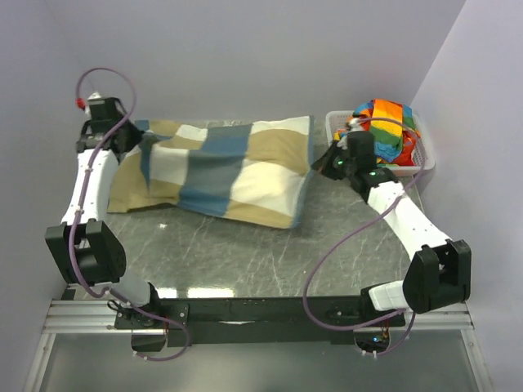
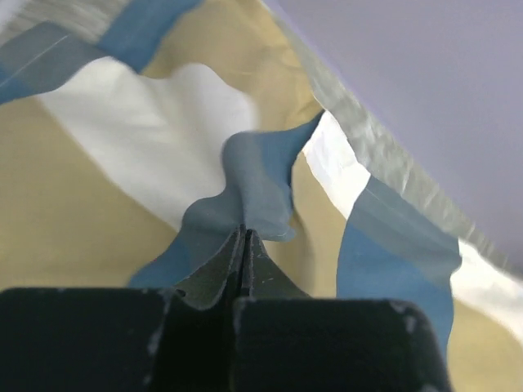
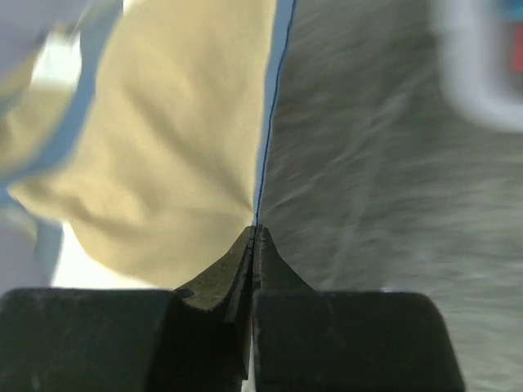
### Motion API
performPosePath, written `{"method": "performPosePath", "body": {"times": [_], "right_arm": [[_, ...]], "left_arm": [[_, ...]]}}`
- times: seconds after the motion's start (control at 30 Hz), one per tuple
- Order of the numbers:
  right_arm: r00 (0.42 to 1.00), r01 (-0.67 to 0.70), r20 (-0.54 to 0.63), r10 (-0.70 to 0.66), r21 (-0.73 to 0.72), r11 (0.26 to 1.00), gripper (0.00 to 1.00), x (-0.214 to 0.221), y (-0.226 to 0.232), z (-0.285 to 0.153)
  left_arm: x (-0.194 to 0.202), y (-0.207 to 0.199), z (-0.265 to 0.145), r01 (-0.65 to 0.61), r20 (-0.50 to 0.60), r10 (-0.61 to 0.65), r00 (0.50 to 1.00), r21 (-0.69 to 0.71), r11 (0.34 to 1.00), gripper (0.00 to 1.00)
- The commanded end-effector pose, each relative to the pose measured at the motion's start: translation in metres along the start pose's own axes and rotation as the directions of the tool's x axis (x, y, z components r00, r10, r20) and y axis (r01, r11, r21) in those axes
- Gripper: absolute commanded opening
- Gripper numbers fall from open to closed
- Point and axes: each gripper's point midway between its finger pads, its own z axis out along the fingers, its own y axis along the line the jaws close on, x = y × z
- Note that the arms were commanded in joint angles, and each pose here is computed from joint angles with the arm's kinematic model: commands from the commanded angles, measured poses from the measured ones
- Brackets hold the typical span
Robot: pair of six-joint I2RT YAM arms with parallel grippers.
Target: Put the pillow into the pillowcase
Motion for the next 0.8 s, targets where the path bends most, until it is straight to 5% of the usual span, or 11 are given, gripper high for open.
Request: {"method": "performPosePath", "body": {"times": [0.0,0.33,0.63,0.77], "right_arm": [[0.992,-0.05,0.121,0.037,0.106,0.993,0.0,-0.046,-0.047,-0.007],[0.999,-0.03,-0.016,0.032,0.153,0.988,0.0,0.017,-0.063,0.024],[0.996,0.047,-0.086,-0.03,0.206,0.977,0.0,0.032,-0.066,0.033],[0.992,0.062,-0.121,-0.035,0.225,0.972,0.0,0.041,-0.068,0.04]], "left_arm": [[0.051,-0.03,0.01,-0.11,-0.042,0.111,0.993,0.028,0.994,0.01],[0.115,0.012,0.032,-0.068,-0.175,0.062,0.983,-0.024,0.997,0.01],[0.092,-0.046,-0.011,-0.11,-0.138,0.126,0.982,0.12,0.987,0.01],[0.111,-0.059,-0.017,-0.127,-0.156,0.154,0.976,0.17,0.977,0.01]]}}
